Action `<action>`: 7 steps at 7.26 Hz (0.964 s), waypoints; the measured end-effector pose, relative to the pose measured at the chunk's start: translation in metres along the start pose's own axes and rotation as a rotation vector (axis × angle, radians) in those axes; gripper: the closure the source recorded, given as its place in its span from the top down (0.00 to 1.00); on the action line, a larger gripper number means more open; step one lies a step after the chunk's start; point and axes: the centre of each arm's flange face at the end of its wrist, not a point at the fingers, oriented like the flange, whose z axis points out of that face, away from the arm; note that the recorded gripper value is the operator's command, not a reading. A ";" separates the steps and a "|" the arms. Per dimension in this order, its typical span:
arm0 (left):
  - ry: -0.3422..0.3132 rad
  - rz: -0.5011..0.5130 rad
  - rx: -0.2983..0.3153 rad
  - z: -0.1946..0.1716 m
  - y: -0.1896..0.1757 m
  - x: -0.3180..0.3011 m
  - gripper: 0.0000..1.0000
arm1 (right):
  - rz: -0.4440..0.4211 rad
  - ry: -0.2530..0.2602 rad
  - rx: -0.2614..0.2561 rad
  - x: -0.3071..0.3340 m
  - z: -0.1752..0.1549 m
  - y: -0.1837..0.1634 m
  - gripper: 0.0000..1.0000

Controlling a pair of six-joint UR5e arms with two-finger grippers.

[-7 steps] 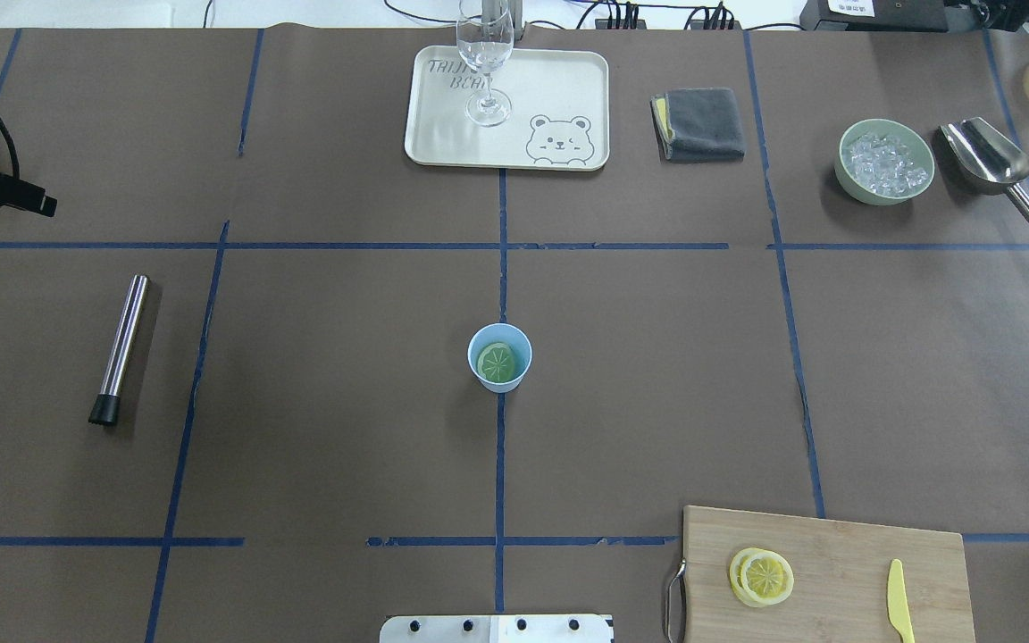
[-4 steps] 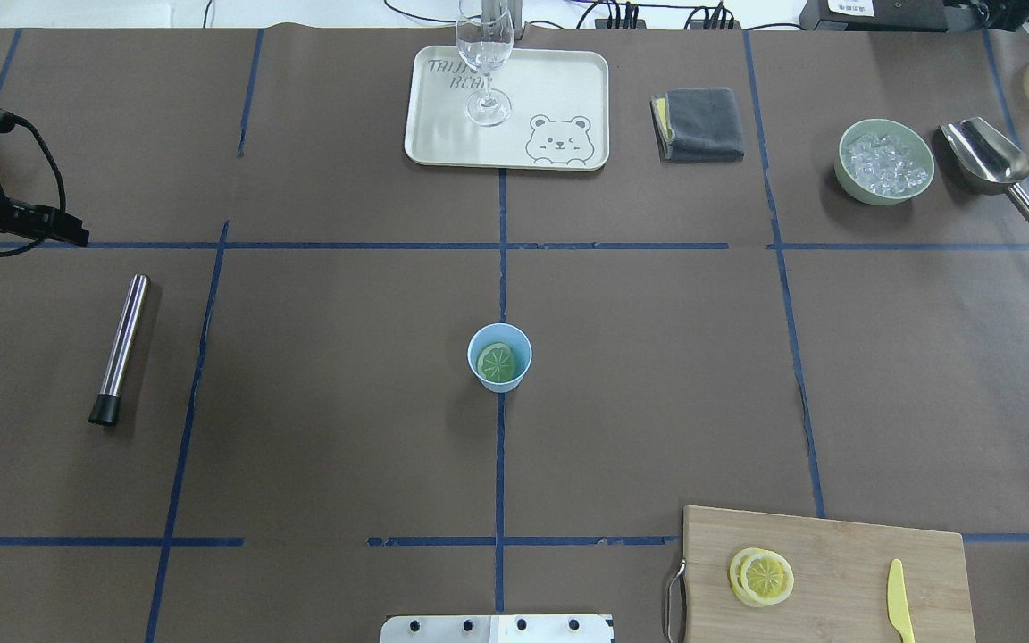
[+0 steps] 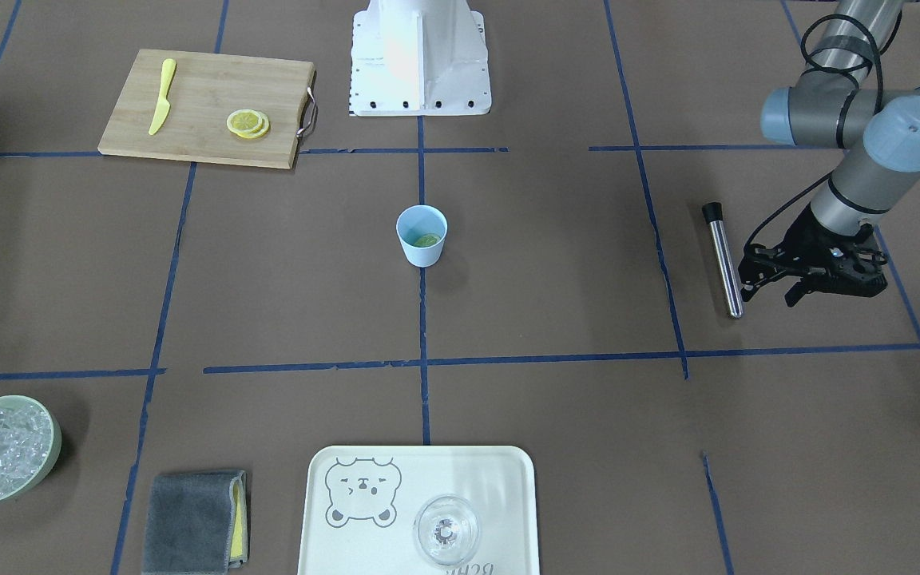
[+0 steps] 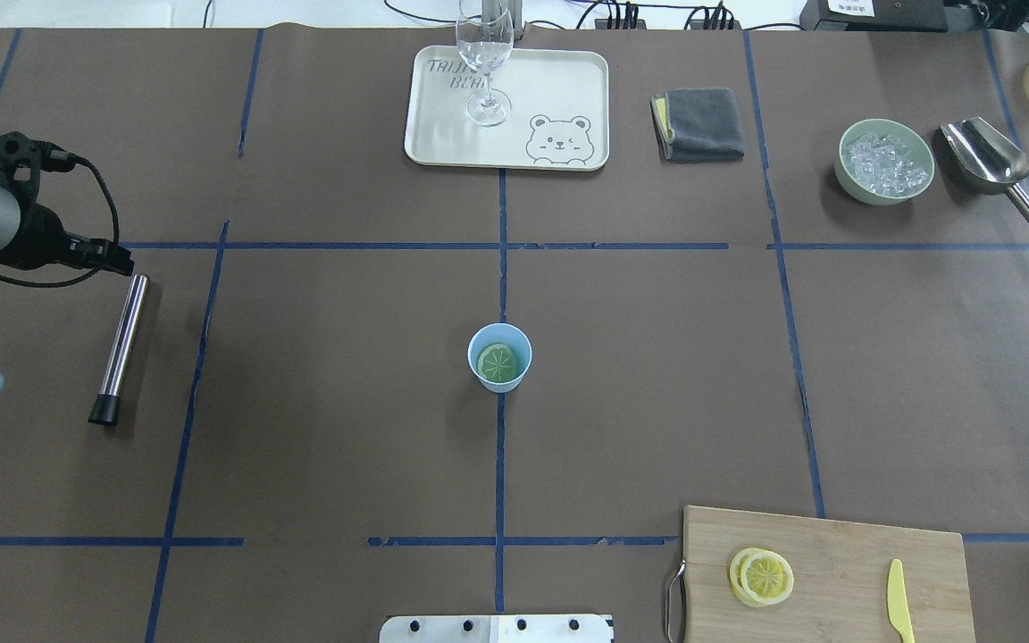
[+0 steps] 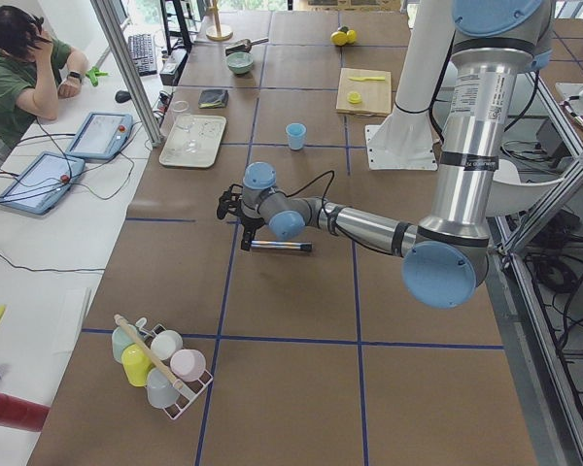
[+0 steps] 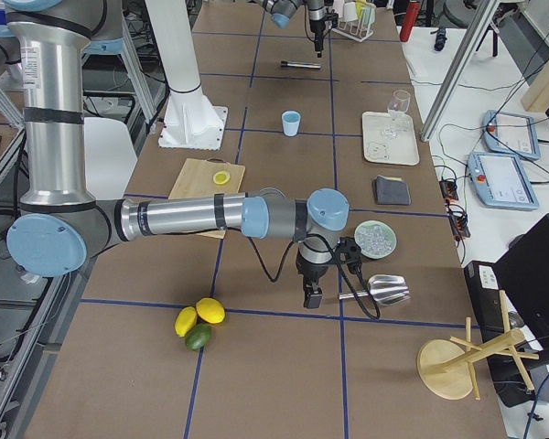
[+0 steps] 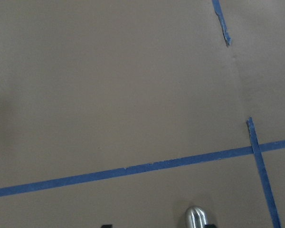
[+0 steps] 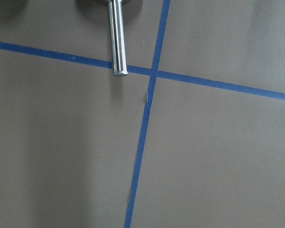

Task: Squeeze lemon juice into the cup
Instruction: 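Move the left gripper to the top of the steel muddler, then close the left gripper on the steel muddler's top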

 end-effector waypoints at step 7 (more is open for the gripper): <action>-0.033 0.020 -0.020 0.034 0.011 0.018 0.73 | 0.004 0.000 0.000 0.002 0.000 0.000 1.00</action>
